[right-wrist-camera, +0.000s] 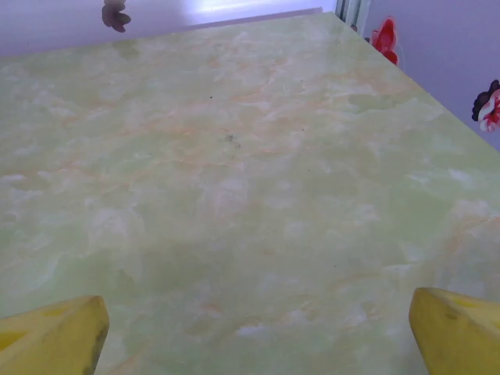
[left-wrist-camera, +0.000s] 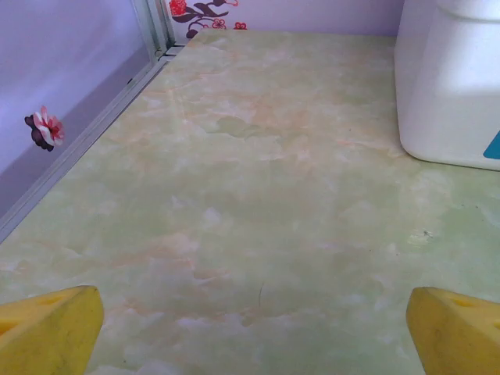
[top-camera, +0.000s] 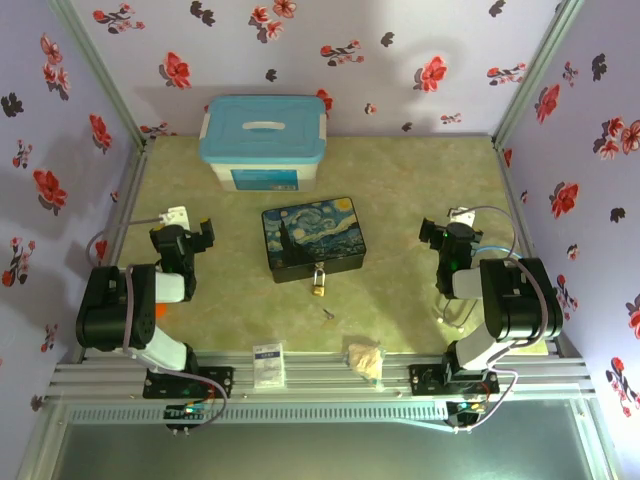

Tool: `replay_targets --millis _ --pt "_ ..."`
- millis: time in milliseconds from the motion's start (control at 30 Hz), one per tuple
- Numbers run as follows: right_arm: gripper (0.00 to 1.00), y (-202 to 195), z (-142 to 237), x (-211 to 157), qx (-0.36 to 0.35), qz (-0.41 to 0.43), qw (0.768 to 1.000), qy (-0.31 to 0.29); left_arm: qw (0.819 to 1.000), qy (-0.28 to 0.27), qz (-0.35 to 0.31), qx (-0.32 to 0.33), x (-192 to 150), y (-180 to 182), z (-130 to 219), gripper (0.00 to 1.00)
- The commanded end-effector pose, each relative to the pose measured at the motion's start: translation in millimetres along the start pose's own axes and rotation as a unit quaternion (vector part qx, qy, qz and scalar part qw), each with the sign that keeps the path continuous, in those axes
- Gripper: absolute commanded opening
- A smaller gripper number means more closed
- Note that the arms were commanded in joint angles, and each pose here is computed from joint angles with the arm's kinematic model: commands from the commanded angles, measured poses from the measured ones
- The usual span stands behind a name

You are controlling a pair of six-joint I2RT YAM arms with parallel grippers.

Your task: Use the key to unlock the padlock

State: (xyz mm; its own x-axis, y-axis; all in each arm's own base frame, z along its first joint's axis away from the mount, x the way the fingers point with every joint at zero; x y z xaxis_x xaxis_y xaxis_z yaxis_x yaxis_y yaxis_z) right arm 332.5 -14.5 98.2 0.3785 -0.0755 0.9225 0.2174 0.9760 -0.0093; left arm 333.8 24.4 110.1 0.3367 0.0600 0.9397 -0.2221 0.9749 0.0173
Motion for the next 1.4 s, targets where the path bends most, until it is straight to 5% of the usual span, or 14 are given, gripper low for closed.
replay_targets --millis 0,1367 --pt "0.99 -0.4 -1.6 11.6 0.003 -0.003 1.000 -0.019 1.000 -0.013 0.003 -0.007 7.0 -3.2 -1.4 1.00" --pt "0.99 -3.6 2.6 14.8 -0.008 -0.010 0.999 -0.030 1.000 -0.019 0.004 -0.012 9.8 -3.9 2.3 1.00"
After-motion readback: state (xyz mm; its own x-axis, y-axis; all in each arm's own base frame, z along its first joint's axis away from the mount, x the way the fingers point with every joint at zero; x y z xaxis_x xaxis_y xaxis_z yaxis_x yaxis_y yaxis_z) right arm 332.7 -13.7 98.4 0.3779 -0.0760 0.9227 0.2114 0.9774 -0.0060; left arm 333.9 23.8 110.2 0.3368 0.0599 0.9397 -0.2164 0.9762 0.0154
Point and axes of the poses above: each hand's point on the last joint's axis, 136 mm out from that joint toward the fingers, its own z axis back along the fingers, its own y axis along the line the jaws close on, x = y × z, the point moved 6 cm from there along z, back along the fingers, and after that the axes turned 2 degrees about z, right-handed, at the moved point
